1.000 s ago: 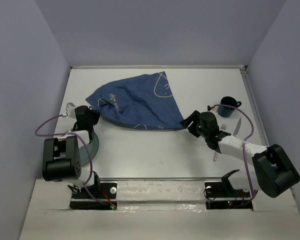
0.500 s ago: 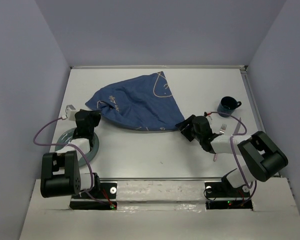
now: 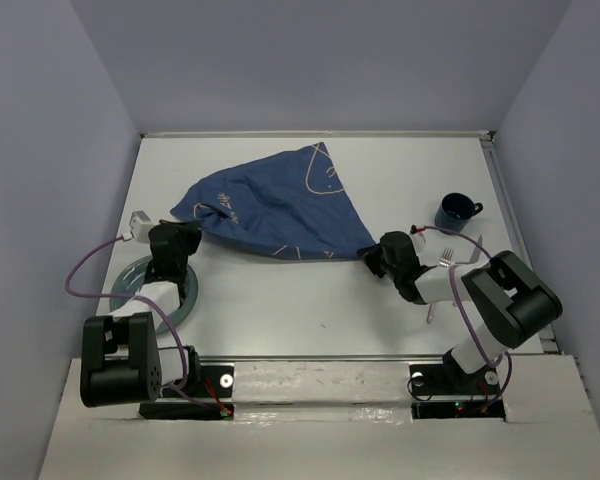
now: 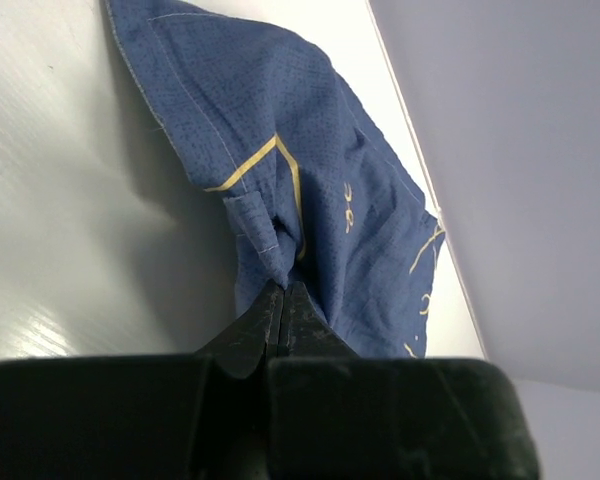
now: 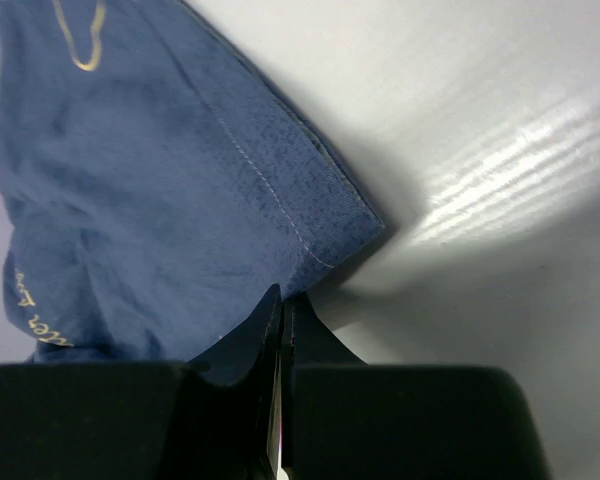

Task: Set the dinner table for one person

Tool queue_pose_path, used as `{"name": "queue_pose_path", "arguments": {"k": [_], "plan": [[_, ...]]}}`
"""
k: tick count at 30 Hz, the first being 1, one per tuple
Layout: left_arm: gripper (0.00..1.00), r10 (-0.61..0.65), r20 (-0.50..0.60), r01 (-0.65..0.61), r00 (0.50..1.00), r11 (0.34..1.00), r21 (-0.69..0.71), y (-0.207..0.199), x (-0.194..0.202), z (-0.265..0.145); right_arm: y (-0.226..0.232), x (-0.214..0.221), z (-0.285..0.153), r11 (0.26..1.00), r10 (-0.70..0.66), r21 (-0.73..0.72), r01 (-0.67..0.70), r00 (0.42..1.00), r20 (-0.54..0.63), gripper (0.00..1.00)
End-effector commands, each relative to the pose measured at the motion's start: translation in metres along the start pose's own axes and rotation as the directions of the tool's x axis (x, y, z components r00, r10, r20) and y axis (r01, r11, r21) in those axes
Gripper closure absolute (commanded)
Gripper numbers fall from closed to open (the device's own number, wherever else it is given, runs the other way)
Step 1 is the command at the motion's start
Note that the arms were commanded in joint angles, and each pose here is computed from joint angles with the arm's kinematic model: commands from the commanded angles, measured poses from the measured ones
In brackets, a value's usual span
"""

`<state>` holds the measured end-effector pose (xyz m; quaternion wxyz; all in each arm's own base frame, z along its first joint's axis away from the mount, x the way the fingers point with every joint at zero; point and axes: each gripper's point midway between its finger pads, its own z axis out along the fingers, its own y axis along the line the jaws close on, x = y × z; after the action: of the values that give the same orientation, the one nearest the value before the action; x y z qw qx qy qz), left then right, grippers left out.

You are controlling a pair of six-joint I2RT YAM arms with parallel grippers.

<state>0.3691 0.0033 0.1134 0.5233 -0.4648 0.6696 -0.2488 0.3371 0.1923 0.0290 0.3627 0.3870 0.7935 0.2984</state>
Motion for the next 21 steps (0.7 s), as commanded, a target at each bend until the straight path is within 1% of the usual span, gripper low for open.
{"name": "queue_pose_path", "arguments": {"k": [1,2,3,4,5,6,7,8,10,11,13,14,15,17,19,21], "plan": [[1.00,0.004,0.011,-0.005,1.000,0.995,0.102,-0.030,-0.008,-0.011,0.047,-0.043,-0.017,0.987,-0.092,-0.114,0.115,0.978,0.190,1.00],[1.00,0.006,0.009,-0.007,1.000,0.989,0.148,-0.044,-0.011,-0.018,0.064,-0.055,-0.031,0.978,-0.106,-0.151,0.142,0.968,0.227,1.00],[1.00,0.011,-0.005,-0.010,1.000,0.983,0.182,-0.055,-0.011,-0.024,0.078,-0.065,-0.040,0.965,-0.163,-0.158,0.210,0.951,0.264,1.00],[1.00,0.017,0.006,-0.018,1.000,0.973,0.230,-0.076,-0.020,-0.034,0.079,-0.075,-0.049,0.962,-0.201,-0.122,0.246,0.934,0.295,1.00],[1.00,0.031,0.017,-0.034,0.999,0.967,0.251,-0.087,-0.025,-0.040,0.097,-0.084,-0.063,0.948,-0.208,-0.164,0.273,0.921,0.330,1.00],[1.00,0.069,0.055,-0.082,0.996,0.954,0.288,-0.109,-0.037,-0.048,0.120,-0.100,-0.090,0.924,-0.244,-0.184,0.335,0.888,0.390,1.00],[1.00,0.094,0.054,-0.105,0.994,0.958,0.267,-0.110,-0.039,-0.053,0.128,-0.110,-0.105,0.914,-0.258,-0.184,0.361,0.869,0.422,1.00],[1.00,0.102,0.093,-0.126,0.990,0.943,0.308,-0.128,-0.049,-0.068,0.137,-0.120,-0.120,0.903,-0.270,-0.186,0.386,0.850,0.453,1.00],[1.00,0.125,0.129,-0.163,0.984,0.924,0.346,-0.146,-0.060,-0.086,0.148,-0.133,-0.148,0.877,-0.321,-0.172,0.449,0.813,0.487,1.00],[1.00,0.135,0.188,-0.196,0.973,0.913,0.358,-0.160,-0.076,-0.104,0.163,-0.144,-0.175,0.849,-0.344,-0.184,0.495,0.783,0.518,1.00],[1.00,0.147,0.231,-0.227,0.962,0.899,0.375,-0.174,-0.088,-0.122,0.174,-0.152,-0.197,0.826,-0.375,-0.180,0.535,0.759,0.533,1.00],[1.00,0.156,0.258,-0.248,0.954,0.892,0.379,-0.181,-0.096,-0.133,0.189,-0.159,-0.218,0.805,-0.374,-0.203,0.558,0.743,0.555,1.00],[1.00,0.144,0.270,-0.252,0.952,0.870,0.425,-0.196,-0.098,-0.153,0.187,-0.155,-0.221,0.788,-0.420,-0.193,0.584,0.740,0.526,1.00],[1.00,0.134,0.293,-0.262,0.947,0.850,0.457,-0.206,-0.105,-0.171,0.195,-0.157,-0.234,0.775,-0.425,-0.209,0.596,0.737,0.525,1.00],[1.00,0.131,0.304,-0.270,0.944,0.834,0.481,-0.217,-0.109,-0.187,0.207,-0.160,-0.252,0.757,-0.419,-0.241,0.607,0.734,0.534,1.00],[1.00,0.125,0.318,-0.277,0.940,0.823,0.495,-0.222,-0.112,-0.196,0.212,-0.160,-0.258,0.746,-0.433,-0.247,0.618,0.732,0.525,1.00]]}}
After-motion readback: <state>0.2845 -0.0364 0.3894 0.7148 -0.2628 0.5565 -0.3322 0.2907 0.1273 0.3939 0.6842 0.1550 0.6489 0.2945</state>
